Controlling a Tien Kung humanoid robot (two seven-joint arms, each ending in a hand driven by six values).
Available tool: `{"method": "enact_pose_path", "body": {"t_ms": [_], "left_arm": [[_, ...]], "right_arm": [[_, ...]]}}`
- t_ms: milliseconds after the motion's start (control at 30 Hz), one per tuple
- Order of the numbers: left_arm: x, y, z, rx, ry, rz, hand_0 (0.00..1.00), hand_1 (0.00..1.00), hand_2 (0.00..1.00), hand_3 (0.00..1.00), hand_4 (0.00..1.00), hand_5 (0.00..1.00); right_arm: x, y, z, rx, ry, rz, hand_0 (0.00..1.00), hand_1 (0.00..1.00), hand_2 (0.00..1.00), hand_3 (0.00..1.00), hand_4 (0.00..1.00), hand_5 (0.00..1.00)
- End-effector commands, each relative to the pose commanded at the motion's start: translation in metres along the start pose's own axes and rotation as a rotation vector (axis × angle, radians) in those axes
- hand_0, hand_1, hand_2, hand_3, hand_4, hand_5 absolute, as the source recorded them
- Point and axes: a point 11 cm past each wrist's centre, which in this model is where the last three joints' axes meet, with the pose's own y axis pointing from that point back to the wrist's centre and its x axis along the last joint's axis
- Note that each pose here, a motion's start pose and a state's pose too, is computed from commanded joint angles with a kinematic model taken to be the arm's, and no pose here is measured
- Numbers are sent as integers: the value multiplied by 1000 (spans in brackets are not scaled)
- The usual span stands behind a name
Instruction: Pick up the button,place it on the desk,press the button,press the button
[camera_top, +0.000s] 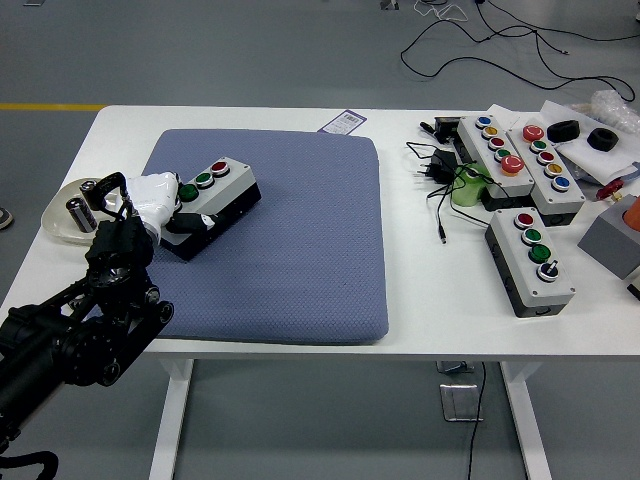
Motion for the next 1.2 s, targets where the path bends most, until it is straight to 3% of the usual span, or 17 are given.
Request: {"method": "enact_pose_path", "body": {"t_ms": [367, 767, 1033, 1200], "left_arm": [[2, -2, 1, -161, -48, 31, 70, 193, 210, 307, 848, 379], [14, 2, 0, -421, -30, 137, 64, 176, 200, 304, 829, 369], [13, 11, 7, -582, -135, 153, 61, 167, 198, 305, 812, 368], [8, 15, 12, -643, -201, 132, 61, 166, 199, 308, 813, 356]], "right_arm": [[0, 0, -1, 0, 0, 0, 673, 648, 697, 641, 326, 192], [0, 0, -1, 1, 1, -1, 673, 648, 696, 641, 326, 191], [0, 0, -2, 1, 4, -1, 674, 649, 696, 641, 325, 190], [0, 0, -2, 1, 2, -2, 673, 649, 696, 641, 325, 190]]}}
